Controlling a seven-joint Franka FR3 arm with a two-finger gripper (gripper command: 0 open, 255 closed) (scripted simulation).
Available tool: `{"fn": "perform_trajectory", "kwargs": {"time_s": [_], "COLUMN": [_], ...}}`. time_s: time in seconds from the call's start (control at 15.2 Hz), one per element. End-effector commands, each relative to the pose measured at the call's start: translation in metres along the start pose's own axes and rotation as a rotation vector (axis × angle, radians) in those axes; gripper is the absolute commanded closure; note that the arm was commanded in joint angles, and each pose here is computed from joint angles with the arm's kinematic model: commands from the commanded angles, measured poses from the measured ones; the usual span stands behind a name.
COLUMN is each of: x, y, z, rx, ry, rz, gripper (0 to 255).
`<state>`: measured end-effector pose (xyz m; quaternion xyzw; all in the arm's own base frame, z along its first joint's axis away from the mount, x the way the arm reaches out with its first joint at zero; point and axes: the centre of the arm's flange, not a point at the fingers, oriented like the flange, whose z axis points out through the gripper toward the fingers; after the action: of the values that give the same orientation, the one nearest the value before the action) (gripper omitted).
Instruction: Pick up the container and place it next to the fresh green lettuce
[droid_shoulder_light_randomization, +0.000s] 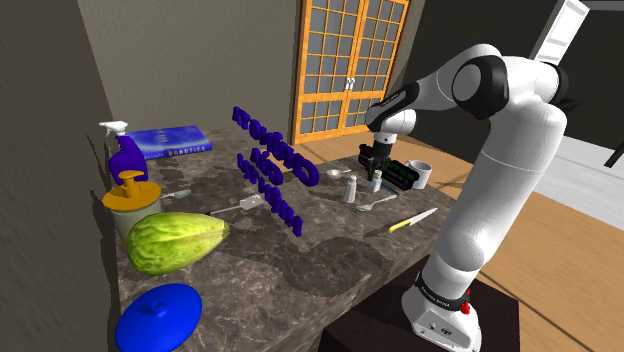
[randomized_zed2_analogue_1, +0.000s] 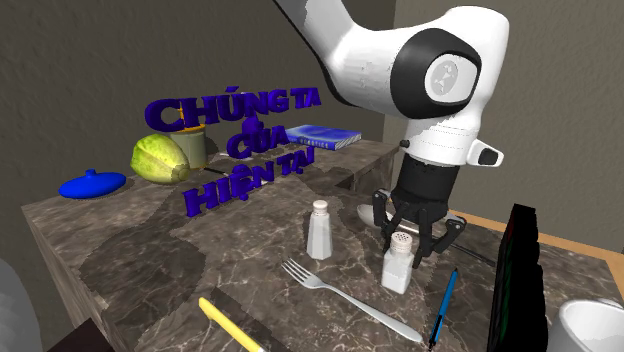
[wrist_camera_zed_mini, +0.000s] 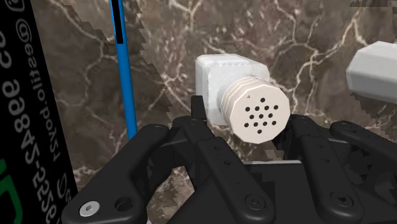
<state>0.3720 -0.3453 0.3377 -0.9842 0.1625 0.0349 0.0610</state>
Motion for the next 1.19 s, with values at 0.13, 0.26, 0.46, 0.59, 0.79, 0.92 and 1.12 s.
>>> {"fn": "perform_trajectory", "kwargs": {"time_s": [0.13, 0.26, 0.46, 0.59, 0.79, 0.92, 1.12], "x": [-0.001, -0.002, -0.004, -0.005, -0.006, -0.007, -0.008], "y": [-0.002, -0.003, -0.005, -0.006, -0.008, -0.009, -0.01], "z": [-0.016, -0.026, -0.042, -0.052, -0.068, -0.078, -0.094], "rx": [0.0, 0.0, 0.0, 0.0, 0.0, 0.0, 0.0], "ry": [0.0, 0.0, 0.0, 0.0, 0.0, 0.0, 0.0], "rz": [0.0, 0.0, 0.0, 0.0, 0.0, 0.0, 0.0], "gripper": [255, 255, 255, 255, 255, 255, 255]}}
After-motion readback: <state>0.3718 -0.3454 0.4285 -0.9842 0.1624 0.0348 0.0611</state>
